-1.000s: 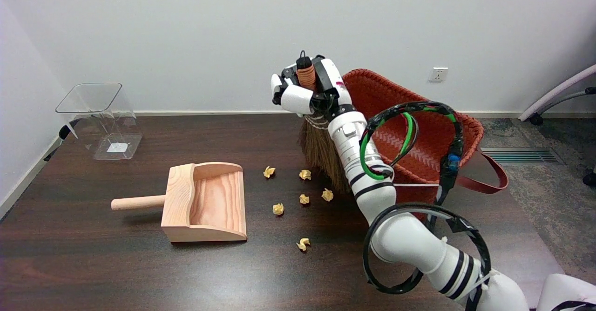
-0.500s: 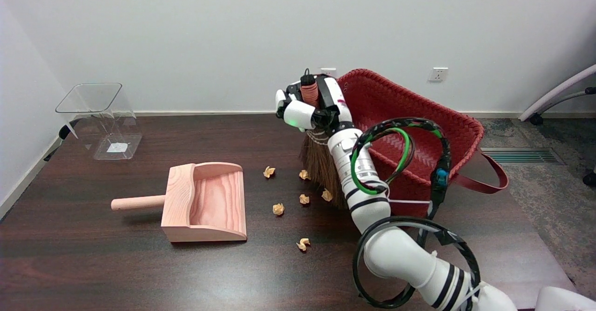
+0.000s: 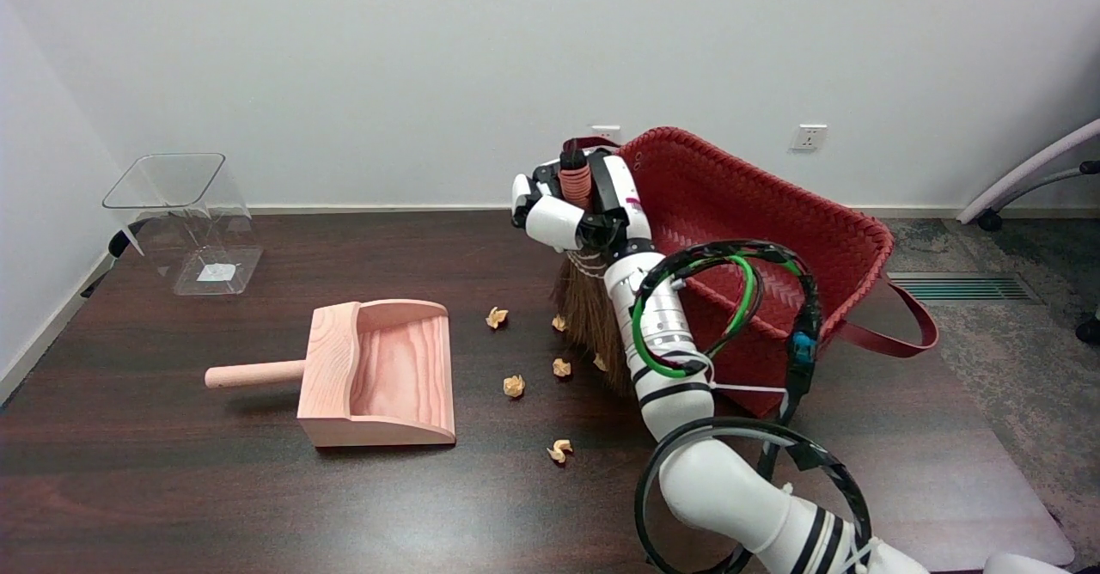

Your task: Sweep the paper balls into the dustpan.

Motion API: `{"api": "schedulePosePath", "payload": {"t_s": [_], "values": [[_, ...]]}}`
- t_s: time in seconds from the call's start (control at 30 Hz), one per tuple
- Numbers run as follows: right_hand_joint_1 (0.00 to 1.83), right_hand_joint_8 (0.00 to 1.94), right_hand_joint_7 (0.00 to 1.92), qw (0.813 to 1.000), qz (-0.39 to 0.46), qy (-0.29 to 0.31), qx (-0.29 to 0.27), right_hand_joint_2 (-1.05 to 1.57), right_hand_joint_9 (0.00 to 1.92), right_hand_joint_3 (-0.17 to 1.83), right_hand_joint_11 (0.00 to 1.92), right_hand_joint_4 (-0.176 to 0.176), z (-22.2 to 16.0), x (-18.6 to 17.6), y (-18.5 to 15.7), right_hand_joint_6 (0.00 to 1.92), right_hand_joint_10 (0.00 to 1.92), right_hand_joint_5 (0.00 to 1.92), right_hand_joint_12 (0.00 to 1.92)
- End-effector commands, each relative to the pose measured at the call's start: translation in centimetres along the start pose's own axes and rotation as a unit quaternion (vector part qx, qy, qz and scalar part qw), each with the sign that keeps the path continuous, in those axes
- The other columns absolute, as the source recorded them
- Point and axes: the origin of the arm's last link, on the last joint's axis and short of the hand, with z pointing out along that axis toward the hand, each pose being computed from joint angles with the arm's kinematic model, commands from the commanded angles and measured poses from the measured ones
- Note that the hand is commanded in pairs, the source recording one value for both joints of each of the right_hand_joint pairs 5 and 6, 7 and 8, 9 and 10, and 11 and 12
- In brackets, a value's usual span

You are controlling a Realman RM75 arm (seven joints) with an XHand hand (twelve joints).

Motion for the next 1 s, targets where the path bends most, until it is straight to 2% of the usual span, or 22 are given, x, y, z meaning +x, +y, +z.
{"api": "schedulePosePath", "payload": {"t_s": [0.03, 0.27, 0.5, 0.7, 0.73, 0.77, 0.8, 1.0], "values": [[1.18, 1.92, 1.92, 0.998, -0.040, 0.017, 0.053, 0.74, 1.92, 1.19, 1.92, 0.000, 0.6, 0.4, -0.8, 1.92, 1.92, 1.92, 1.92], [1.18, 1.92, 1.92, 0.997, -0.058, 0.012, 0.052, 0.73, 1.92, 1.19, 1.92, 0.000, 0.7, 0.3, -0.2, 1.92, 1.92, 1.92, 1.92], [1.17, 1.92, 1.92, 0.995, -0.087, -0.020, 0.038, 0.72, 1.92, 1.21, 1.92, 0.000, 0.0, -0.5, 1.6, 1.92, 1.92, 1.92, 1.92], [1.18, 1.92, 1.92, 0.990, -0.126, -0.031, 0.051, 0.70, 1.92, 1.23, 1.92, 0.000, -0.7, -1.0, 2.3, 1.92, 1.92, 1.92, 1.92], [1.18, 1.92, 1.92, 0.988, -0.135, -0.018, 0.074, 0.70, 1.92, 1.23, 1.92, 0.000, -0.5, -0.8, 1.4, 1.92, 1.92, 1.92, 1.92], [1.18, 1.92, 1.92, 0.975, -0.157, 0.029, 0.151, 0.70, 1.92, 1.24, 1.92, 0.000, 0.3, 0.5, -2.0, 1.92, 1.92, 1.92, 1.92], [1.18, 1.92, 1.92, 0.990, -0.129, -0.032, 0.048, 0.69, 1.92, 1.24, 1.92, 0.000, -1.0, -1.2, 2.8, 1.92, 1.92, 1.92, 1.92], [1.18, 1.92, 1.92, 0.990, -0.131, -0.033, 0.046, 0.69, 1.92, 1.25, 1.92, 0.000, -1.2, -1.4, 3.1, 1.92, 1.92, 1.92, 1.92]]}}
